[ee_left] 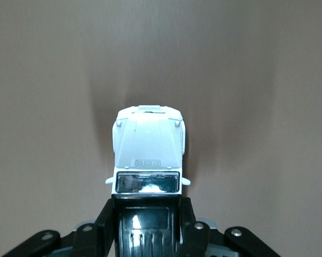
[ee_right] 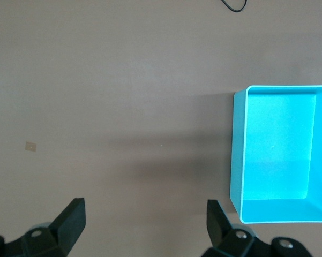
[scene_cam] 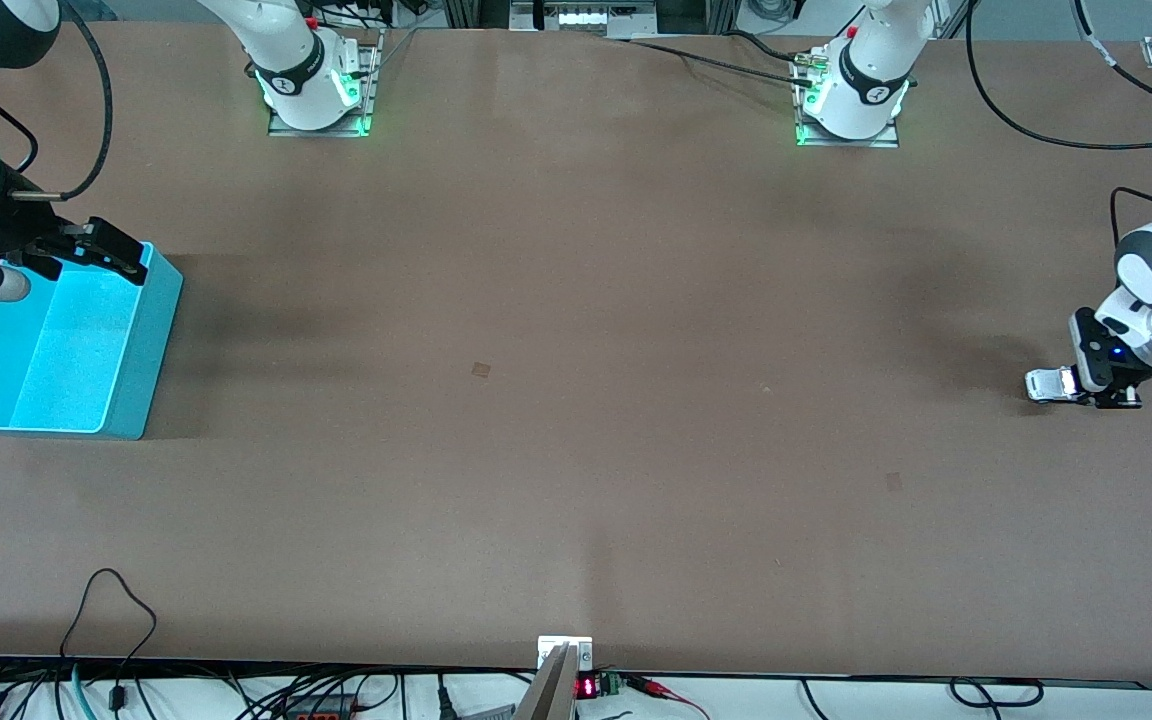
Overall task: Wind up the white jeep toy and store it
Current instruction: 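Drag the jeep backward along the table with the left gripper, then open the left gripper to release the jeep and lift away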
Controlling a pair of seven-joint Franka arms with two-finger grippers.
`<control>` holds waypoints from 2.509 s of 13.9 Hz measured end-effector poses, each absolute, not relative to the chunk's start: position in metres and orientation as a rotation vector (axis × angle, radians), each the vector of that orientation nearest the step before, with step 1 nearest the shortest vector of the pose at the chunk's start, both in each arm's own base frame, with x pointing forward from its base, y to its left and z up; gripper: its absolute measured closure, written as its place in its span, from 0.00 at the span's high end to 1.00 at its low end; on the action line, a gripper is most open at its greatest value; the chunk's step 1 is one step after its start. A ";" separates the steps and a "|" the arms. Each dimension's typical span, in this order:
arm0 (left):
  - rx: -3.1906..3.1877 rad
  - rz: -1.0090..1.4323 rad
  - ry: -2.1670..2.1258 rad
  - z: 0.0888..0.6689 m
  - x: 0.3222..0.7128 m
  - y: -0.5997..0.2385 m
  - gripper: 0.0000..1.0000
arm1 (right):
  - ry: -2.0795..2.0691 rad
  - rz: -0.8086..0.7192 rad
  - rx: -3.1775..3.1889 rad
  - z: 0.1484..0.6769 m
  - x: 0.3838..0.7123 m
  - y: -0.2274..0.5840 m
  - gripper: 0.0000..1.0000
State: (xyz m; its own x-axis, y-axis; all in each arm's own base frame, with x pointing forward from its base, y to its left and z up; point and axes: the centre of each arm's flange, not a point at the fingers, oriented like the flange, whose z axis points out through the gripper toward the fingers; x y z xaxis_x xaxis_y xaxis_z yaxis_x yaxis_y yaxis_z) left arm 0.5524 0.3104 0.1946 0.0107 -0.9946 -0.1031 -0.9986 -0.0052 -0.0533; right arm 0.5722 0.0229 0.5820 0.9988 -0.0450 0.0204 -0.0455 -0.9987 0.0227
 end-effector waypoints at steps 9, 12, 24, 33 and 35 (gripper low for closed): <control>-2.126 0.057 2.150 0.195 0.552 0.326 0.51 | -0.070 0.031 3.117 0.582 0.572 0.022 1.00; -2.118 0.062 2.169 0.191 0.551 0.326 0.54 | -0.070 0.031 3.117 0.582 0.572 0.022 1.00; -2.226 0.127 2.214 0.271 0.562 0.304 1.00 | -0.069 0.030 3.117 0.582 0.572 0.022 1.00; -2.753 0.389 1.705 0.426 0.614 0.159 1.00 | -0.069 0.028 3.117 0.581 0.573 0.022 1.00; -2.845 0.473 1.528 0.456 0.618 0.124 1.00 | -0.069 0.026 3.117 0.580 0.573 0.022 1.00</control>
